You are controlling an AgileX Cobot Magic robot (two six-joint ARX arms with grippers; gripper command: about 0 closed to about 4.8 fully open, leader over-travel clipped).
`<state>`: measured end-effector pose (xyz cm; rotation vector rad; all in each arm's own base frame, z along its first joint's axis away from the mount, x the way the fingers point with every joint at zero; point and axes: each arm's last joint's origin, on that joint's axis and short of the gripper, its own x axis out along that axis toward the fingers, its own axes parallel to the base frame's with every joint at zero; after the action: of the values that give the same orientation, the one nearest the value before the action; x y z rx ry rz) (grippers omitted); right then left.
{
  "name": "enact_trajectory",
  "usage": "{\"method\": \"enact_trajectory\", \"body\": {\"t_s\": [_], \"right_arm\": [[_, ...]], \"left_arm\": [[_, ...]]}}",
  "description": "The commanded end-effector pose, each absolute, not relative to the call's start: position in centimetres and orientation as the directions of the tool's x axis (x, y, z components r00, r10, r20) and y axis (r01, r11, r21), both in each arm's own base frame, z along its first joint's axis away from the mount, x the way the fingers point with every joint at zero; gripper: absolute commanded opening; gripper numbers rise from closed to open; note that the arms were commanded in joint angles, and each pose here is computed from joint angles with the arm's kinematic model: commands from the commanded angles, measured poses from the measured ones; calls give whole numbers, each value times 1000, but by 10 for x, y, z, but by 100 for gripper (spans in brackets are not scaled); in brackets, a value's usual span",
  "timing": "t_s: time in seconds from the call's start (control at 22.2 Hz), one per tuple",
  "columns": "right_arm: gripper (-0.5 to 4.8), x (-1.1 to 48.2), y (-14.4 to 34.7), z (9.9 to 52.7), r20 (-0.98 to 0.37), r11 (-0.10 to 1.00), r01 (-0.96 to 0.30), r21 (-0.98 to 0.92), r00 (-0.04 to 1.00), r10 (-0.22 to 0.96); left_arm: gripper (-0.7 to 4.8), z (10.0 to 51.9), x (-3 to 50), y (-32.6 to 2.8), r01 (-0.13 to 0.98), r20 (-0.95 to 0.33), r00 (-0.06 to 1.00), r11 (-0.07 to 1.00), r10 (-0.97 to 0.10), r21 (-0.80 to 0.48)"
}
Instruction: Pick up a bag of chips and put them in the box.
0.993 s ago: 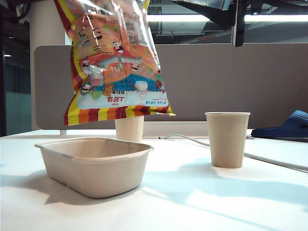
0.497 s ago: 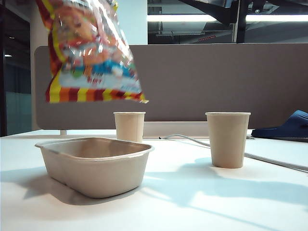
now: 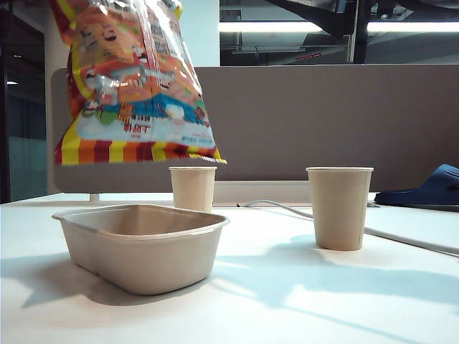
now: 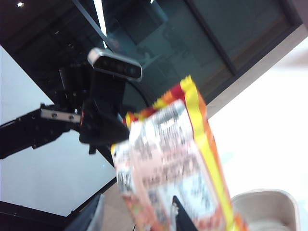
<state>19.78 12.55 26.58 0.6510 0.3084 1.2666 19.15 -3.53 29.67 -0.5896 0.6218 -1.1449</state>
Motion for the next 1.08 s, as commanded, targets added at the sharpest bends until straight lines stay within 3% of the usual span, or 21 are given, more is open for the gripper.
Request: {"method": "enact_trajectory", "body": {"t_s": [0.05, 1.08], "right_arm": [[175, 197, 125, 269, 146, 145, -794, 591, 282, 948], [166, 197, 126, 265, 113, 152, -794, 588, 267, 957]], "left_arm": [[-6, 287, 194, -36, 629, -142, 261, 279, -955, -725], [-6, 252, 228, -38, 559, -115, 160, 186, -980, -808]]}}
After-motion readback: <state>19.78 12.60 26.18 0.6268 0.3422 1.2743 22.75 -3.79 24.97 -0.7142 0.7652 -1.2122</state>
